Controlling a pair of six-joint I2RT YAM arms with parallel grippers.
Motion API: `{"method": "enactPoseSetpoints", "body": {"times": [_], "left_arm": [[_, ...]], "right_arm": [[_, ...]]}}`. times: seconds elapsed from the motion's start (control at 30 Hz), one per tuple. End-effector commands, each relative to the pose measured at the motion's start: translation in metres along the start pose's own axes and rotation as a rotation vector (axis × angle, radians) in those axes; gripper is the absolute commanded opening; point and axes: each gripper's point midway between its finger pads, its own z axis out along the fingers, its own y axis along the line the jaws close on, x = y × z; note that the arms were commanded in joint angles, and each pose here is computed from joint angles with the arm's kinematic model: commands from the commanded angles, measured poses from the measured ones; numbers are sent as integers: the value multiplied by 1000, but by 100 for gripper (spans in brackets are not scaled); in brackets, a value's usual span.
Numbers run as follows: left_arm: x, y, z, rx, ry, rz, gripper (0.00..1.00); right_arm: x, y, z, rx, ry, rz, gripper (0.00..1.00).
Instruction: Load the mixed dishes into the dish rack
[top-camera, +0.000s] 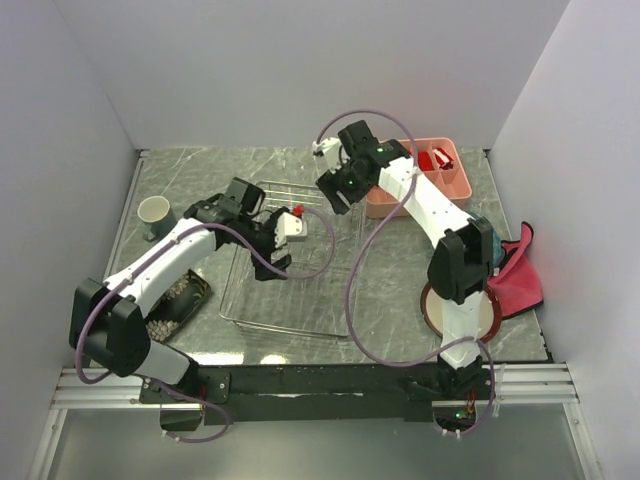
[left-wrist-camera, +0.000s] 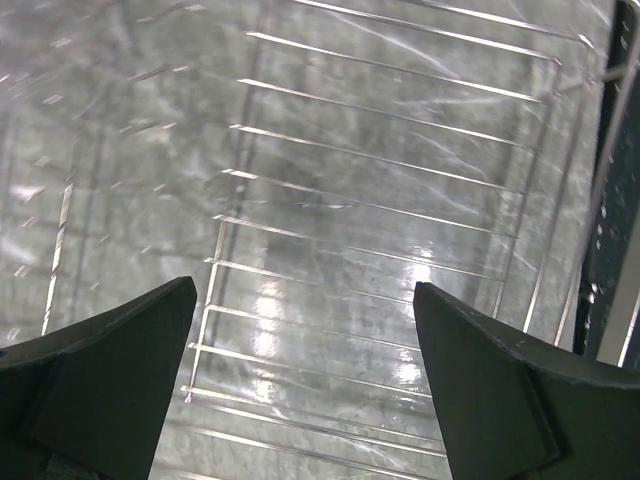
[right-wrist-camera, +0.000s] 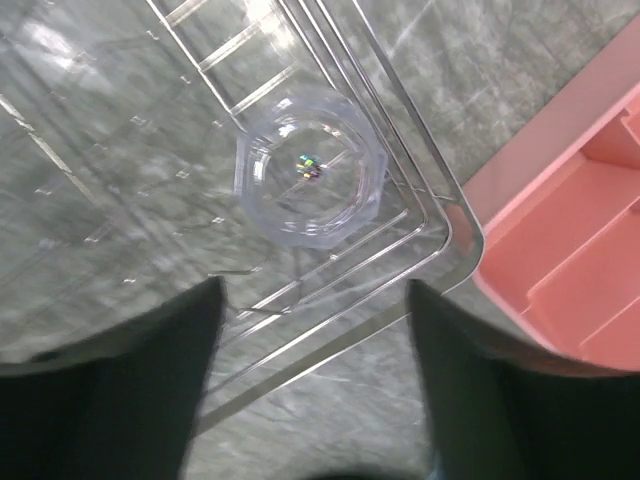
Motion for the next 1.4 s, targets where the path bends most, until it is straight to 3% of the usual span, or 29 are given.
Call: {"method": "enactPoseSetpoints", "body": {"times": [0.0,0.03,0.07,0.3,0.57,0.7,0.8,0.87,0.9,0.93,1.0,1.07,1.17,1.2,1.3,1.37], "left_arm": [[-21,24,-25,-119,-107,-72,97],[-21,31,-28,-150,-115,-93,97],[-19,45,-34,-216,-120,-139,97],[11,105,-67,-528,-109,-369,97],[61,146,-108,-770,-127,-664,96],[56,158,-129,-850,-149,-666,96],[47,172,-154,-941,-171,-666,96],[49,189,-185,-1058,-159,-688,96],[58,197,-190,-1092,-132,-713,96],[70,202,-202,-1121,-90,-709,96],[84,210,-208,-1092,14,-711,96],[90,204,-213,-990,97,-688,96],[125,201,-238,-977,192,-699,97],[134,197,-246,-993,230,-702,97],[157,187,-256,-1001,324,-721,99],[168,181,-256,-972,357,-741,95]], "right_arm": [[-41,7,-38,-47,-177,11,61],[-42,10,-34,-63,-168,17,16],[-41,11,-22,-78,-149,23,0],[-40,9,10,-85,-106,22,0],[-22,12,49,-102,-13,31,0],[-49,4,8,-54,-118,12,0],[-71,-1,-47,-9,-246,-1,1],[-70,2,-77,-27,-298,35,21],[-68,3,-83,-33,-310,43,39],[-58,7,-88,-38,-302,56,50],[-46,10,-87,-36,-281,75,72],[-31,13,-83,-38,-242,90,77],[-17,17,-83,-40,-231,85,88],[-16,17,-83,-38,-233,86,98],[-15,18,-87,-36,-245,94,100],[-19,19,-89,-38,-261,127,100]]}}
